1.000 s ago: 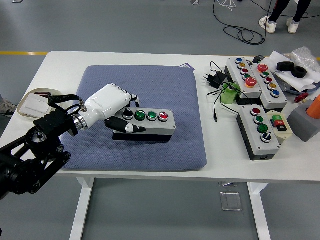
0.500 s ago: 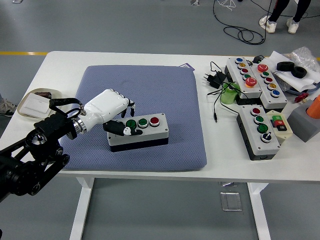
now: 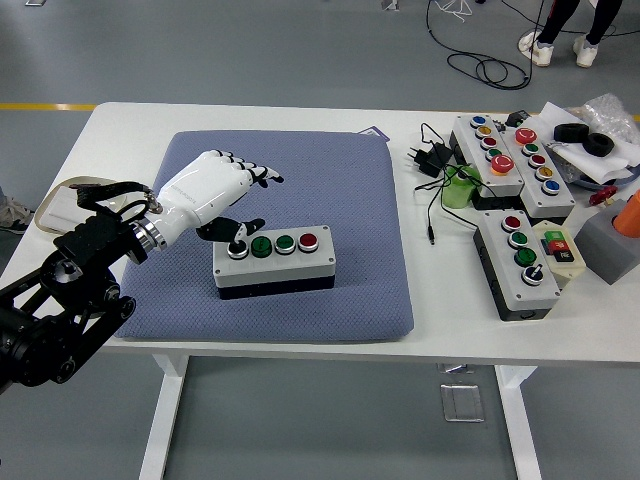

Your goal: Pick up the button,place it on the desk,press the button,press the button

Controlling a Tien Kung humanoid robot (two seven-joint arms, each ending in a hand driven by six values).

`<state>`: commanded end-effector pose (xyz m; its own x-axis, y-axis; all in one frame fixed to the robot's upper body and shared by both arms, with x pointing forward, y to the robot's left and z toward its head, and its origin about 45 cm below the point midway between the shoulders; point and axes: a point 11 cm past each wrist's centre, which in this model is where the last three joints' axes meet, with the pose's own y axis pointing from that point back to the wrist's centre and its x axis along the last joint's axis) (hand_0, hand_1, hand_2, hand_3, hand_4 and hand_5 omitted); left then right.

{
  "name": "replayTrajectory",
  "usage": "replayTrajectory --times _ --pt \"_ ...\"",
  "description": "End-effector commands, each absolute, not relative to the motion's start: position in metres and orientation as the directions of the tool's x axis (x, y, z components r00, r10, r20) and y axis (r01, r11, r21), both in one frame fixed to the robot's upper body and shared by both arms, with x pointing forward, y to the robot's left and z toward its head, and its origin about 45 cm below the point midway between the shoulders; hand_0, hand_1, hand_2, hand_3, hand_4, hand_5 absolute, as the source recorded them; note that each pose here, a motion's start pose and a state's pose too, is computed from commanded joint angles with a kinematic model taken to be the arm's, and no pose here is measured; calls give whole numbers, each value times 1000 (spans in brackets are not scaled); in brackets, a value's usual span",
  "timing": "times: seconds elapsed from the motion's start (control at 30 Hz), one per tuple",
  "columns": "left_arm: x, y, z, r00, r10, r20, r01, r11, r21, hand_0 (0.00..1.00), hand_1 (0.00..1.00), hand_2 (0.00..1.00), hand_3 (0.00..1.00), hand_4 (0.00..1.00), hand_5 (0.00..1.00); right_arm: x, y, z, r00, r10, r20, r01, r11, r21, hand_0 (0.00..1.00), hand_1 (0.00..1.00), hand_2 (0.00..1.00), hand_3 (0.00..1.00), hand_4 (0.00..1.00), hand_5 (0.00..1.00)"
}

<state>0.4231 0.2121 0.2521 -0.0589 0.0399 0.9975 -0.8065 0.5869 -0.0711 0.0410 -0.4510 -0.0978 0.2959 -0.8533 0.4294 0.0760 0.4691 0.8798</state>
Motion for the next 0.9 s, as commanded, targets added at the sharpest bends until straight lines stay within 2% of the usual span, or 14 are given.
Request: replayTrajectory --times 0.33,0.37,0.53,0.57,0.63,0.73,0.77,0.9 --pt "411 200 269 -33 43 999 -776 628 -53 478 617 722 828 842 269 41 -451 -98 296 -853 429 75 469 880 634 441 617 565 310 227" --pt "409 202 274 -29 54 998 -785 617 -56 455 524 628 830 819 294 41 -451 -98 294 -854 430 75 469 880 633 441 617 565 309 228" --pt "401 198 298 -31 101 994 -792 605 -86 455 524 628 830 819 294 41 -451 -98 292 -854 430 75 469 880 633 441 617 565 309 228" --pt "399 197 303 -28 103 994 -794 602 -84 222 201 240 848 475 2 41 -452 -98 293 -854 430 75 469 880 631 442 617 564 309 227" --pt "396 194 309 -25 100 995 -793 604 -81 222 201 240 848 475 2 41 -452 -98 294 -854 430 75 469 880 631 442 617 564 309 227" --pt "388 186 316 17 35 999 -790 613 -8 222 201 240 848 475 2 41 -452 -98 293 -854 429 76 468 880 631 442 617 564 309 227" --pt "386 184 315 32 9 999 -788 616 19 121 69 108 857 382 2 41 -452 -98 293 -854 429 76 469 880 632 442 617 564 309 228" --pt "379 179 301 134 -109 985 -775 607 173 121 69 108 857 382 2 40 -452 -97 294 -854 429 76 468 880 632 442 617 564 309 228"
